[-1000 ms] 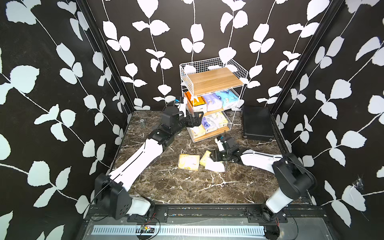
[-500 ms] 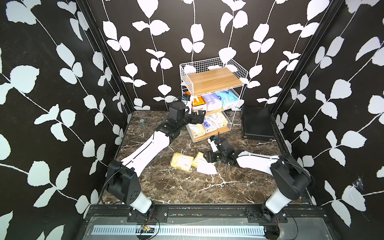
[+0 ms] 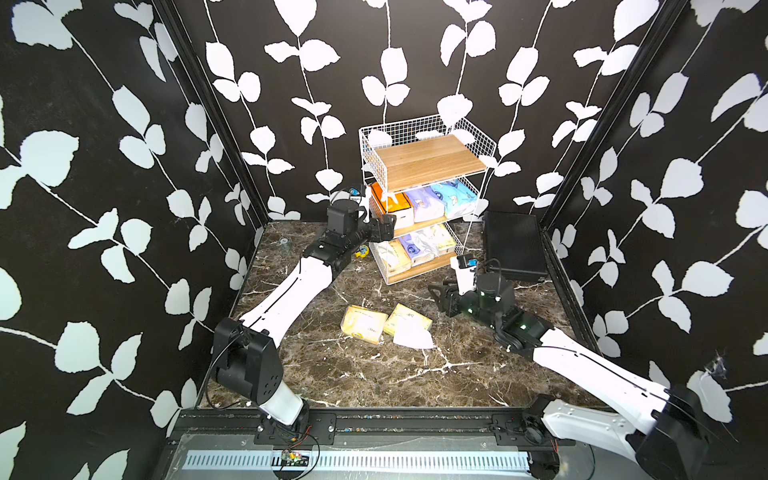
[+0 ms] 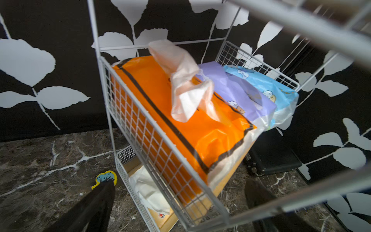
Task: Remove the tissue boxes from the shelf
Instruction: Pick up a box of tissues from the shelf.
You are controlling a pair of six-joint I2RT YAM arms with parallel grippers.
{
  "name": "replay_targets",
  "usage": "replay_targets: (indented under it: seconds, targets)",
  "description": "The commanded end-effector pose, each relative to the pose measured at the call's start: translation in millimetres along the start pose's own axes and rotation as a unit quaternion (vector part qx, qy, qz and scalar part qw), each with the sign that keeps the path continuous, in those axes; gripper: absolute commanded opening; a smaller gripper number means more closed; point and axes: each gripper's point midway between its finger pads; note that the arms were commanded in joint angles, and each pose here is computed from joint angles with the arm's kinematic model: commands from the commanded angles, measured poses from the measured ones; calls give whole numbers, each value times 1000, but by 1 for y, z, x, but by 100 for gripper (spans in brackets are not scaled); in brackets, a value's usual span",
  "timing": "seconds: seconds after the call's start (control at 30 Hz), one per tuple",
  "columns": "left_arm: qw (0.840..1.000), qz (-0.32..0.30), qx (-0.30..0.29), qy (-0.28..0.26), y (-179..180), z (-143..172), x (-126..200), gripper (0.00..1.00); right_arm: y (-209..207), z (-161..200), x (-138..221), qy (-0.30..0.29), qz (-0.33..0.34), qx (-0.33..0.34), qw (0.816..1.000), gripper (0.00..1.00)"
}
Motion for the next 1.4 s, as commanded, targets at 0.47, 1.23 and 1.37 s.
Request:
replay_targets:
  seconds: [0.47,1.23,1.37]
  targets:
    - [999,-12,-33,5,17,-20,24,99,6,-139,-73,-186,6,-144,972,46]
    - [997,55,53,-15,36,-13,31,99,-25,-199,-144,-244,24,-160,956,56]
    - [996,73,56,-12,32,-11,29,99,-20,-202,-153,-237,9,-166,957,57]
Point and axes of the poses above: each gripper's point midway between its finger pads, its own x axis back along the fingers, its own y axis along the line the jaws close on, z = x × y, and after that the axes turned 3 degrees about x, right-handed
